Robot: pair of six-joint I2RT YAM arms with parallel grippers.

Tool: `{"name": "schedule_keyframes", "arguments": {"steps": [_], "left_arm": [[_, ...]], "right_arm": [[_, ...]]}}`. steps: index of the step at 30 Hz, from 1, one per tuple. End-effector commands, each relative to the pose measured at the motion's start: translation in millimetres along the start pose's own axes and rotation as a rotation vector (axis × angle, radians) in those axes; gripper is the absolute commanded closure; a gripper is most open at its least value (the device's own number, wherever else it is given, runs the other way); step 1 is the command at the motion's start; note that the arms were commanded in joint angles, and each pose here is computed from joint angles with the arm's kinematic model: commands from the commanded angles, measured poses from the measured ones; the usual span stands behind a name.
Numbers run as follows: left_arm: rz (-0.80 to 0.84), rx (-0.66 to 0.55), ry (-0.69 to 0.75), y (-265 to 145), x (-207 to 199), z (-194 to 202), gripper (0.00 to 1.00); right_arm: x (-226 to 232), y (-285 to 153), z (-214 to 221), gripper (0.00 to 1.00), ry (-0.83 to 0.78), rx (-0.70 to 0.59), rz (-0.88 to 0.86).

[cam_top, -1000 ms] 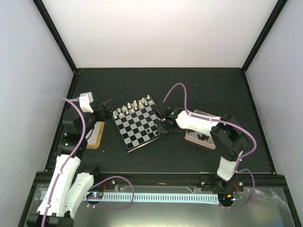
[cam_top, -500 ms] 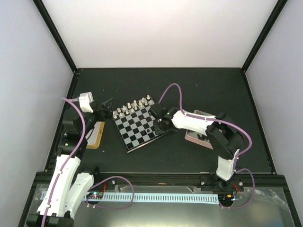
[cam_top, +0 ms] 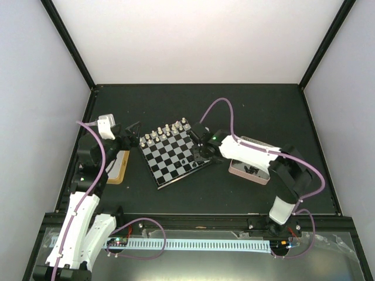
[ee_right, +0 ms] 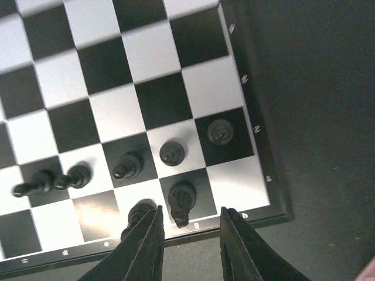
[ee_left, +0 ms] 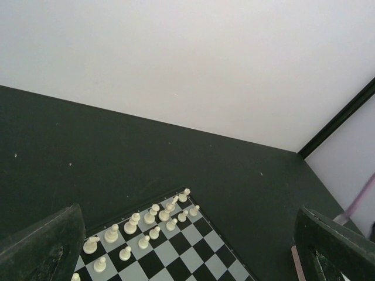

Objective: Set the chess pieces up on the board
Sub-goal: Place the chess piece on the chessboard, then pick up the chess piece from the storage box.

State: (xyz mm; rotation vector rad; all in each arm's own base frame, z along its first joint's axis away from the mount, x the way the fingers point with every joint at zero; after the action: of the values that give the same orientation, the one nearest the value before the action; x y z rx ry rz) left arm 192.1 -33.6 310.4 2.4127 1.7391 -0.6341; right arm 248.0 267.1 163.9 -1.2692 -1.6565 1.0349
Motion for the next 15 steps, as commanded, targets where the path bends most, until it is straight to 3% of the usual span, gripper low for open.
{"name": "schedule_keyframes", "arguments": {"steps": [1, 7, 15], "left_arm": [[0.007, -0.034, 0.022, -4.1, -3.3, -10.1, 0.01], [0.012, -0.031, 0.019, -3.7, -3.0, -8.6, 0.01], [0.015, -0.030, 0.017, -3.7, -3.0, -7.9, 0.01]], "right_arm": [[-19.6, -38.9, -15.8, 0.71, 0.097, -0.153, 0.015], [-89.3, -47.7, -19.7, 0.70, 0.278, -0.220, 0.085], [-167.4, -29.3, -2.9, 0.70, 0.497, -0.191, 0.054]]}}
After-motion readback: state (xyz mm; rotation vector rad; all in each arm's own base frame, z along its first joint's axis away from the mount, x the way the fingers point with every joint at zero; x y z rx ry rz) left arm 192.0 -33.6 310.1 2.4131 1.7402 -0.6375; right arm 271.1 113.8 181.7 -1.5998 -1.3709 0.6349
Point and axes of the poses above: each gripper's point midway between its finger pads, its own y axis out along the fingers, its own x axis along the line the jaws close on, z = x × y, the point moved 10 cm from there along -y, back along the fingers, and after that the axes turned 4 degrees about y, right-handed, at the moved point
